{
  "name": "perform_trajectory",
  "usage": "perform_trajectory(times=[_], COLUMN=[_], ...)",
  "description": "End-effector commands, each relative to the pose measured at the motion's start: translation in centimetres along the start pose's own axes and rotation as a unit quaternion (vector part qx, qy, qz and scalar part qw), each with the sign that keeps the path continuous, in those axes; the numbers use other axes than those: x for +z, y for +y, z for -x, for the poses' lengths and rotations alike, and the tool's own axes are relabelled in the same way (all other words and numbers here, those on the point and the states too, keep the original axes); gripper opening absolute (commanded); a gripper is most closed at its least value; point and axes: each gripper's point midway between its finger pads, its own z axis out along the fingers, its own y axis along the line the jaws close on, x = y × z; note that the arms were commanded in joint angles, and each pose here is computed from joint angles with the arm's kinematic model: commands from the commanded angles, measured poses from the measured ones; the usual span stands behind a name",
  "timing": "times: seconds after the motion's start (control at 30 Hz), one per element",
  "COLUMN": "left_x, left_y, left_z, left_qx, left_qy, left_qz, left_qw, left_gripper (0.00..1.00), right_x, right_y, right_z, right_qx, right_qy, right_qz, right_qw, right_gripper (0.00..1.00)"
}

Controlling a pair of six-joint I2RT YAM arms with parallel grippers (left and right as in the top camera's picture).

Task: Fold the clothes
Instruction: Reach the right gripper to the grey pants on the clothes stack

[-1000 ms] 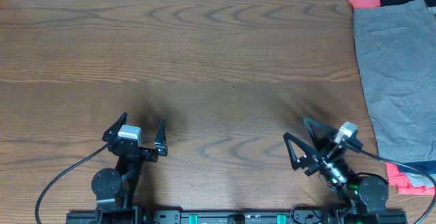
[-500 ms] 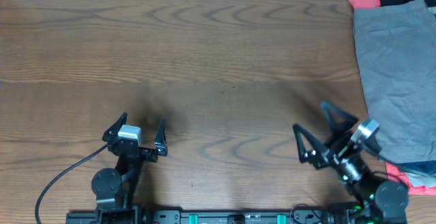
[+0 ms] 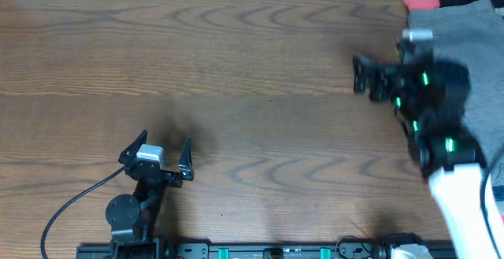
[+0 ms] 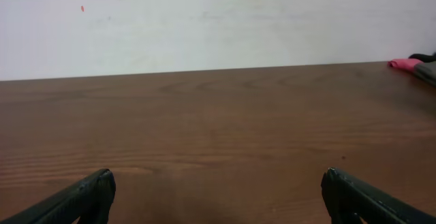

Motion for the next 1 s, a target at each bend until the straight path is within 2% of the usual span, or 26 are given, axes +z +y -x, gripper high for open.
perform_trajectory(times=[0.0, 0.13, 0.2, 0.33, 0.77, 0.97], left_x=[0.1, 0.1, 0.1, 0.1, 0.1, 0.1], left_y=[-0.2, -0.2, -0.2, -0.2, -0.2, -0.2], left_z=[-1.7, -1.7, -1.7, -1.7, -1.7, -1.7], left_qx=[-0.005, -0.005, -0.005, -0.005, -0.005, -0.005], left_qy=[0.026, 0.026, 0.026, 0.026, 0.026, 0.026], left_qz=[-0.008, -0.008, -0.008, -0.008, -0.008, -0.008], left_qw=[1.000, 1.000, 1.000, 1.000, 1.000, 1.000], left_gripper=[0.98, 0.98, 0.98, 0.98, 0.98, 0.98], right_x=[2.3, 4.2, 4.8, 7.6, 17.0, 20.1], right_y=[-4.4, -8.4, -9.2, -10.3, -18.6, -21.0], right_z=[2.8, 4.0, 4.3, 4.1, -3.7, -6.0], right_qx=[-0.056, -0.071, -0.077, -0.122, -0.164, -0.198], right_qy=[0.029, 0.076, 0.082, 0.090, 0.216, 0.249], right_qz=[-0.139, -0.263, -0.288, -0.294, -0.371, -0.396], right_qw=[0.988, 0.959, 0.951, 0.944, 0.888, 0.861], right_gripper=[0.99, 0.99, 0.99, 0.99, 0.99, 0.99])
